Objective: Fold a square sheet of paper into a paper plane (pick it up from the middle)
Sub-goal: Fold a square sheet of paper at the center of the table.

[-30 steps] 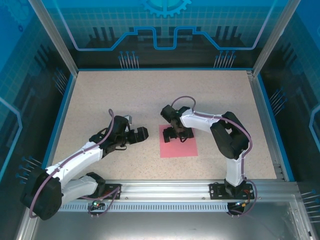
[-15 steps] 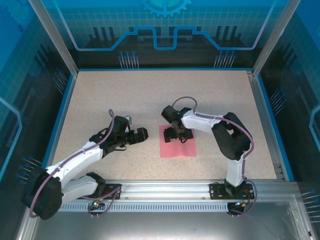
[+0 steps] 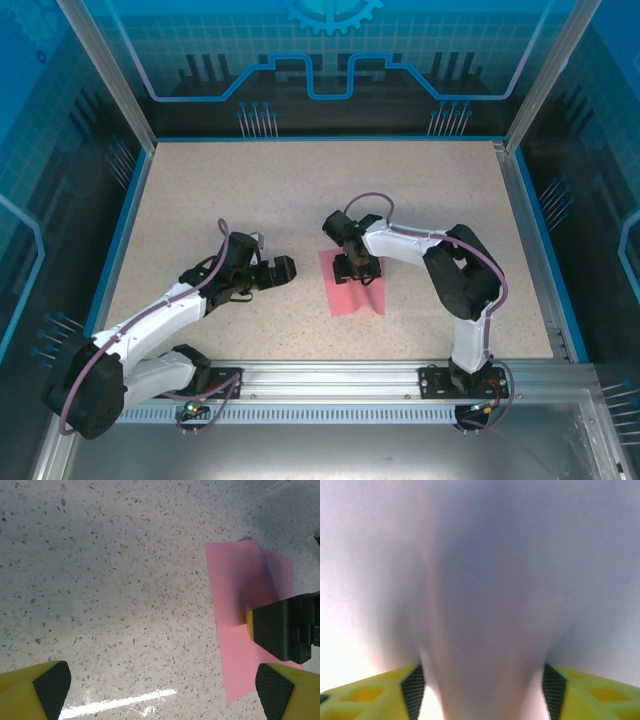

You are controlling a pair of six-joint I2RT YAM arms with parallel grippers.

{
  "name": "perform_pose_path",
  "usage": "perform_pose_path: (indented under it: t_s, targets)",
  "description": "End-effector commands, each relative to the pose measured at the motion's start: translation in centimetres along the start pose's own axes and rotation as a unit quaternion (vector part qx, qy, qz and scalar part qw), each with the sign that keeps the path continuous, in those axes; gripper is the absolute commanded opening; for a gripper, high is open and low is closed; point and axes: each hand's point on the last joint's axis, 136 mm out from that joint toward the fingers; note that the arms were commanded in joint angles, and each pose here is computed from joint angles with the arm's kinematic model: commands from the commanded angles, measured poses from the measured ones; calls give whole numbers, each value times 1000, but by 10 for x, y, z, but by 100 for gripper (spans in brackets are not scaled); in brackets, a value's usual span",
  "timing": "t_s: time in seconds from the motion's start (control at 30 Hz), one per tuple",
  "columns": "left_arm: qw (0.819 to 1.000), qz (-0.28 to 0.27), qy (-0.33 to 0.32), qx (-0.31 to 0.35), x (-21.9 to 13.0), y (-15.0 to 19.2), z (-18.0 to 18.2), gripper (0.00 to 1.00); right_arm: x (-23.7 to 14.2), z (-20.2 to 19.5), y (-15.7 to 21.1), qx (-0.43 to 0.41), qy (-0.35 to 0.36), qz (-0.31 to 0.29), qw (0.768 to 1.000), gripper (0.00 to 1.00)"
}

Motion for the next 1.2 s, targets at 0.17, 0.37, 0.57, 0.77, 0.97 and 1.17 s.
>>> perform_pose_path:
  t_s: [0.17,0.37,0.57,0.77,0.97,1.17]
  targets:
    - [1000,-6,-6,15,-6,-5,-5,98,-18,-6,4,9,-5,-4,1000,42]
    - [1000,-9,-10,15,-6,-6,-3,98,-32,-1,-5,27,-56,-39,997,28]
    - [1000,-12,-12,12,-7,-8,-3,99,-56,14,-18,39,-147,-88,984,27]
    - [1000,-3,21,-6,-12,-9,-17,98,-104,41,-47,52,-292,-173,939,29]
    - [995,29,92,-35,-15,-6,-46,99,-120,44,-69,95,-386,-229,889,31]
    - [985,70,149,-58,-5,-1,-71,99,-61,18,-52,198,-361,-211,887,33]
Point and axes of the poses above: each hand's point on the last joint's axis, 136 mm out from that joint toward the fingers, its own x axis out along the fingers, its own z axis along the line the jaws close on, y = z × x, and after that the axes turned 13 degrees about -x, right-handed
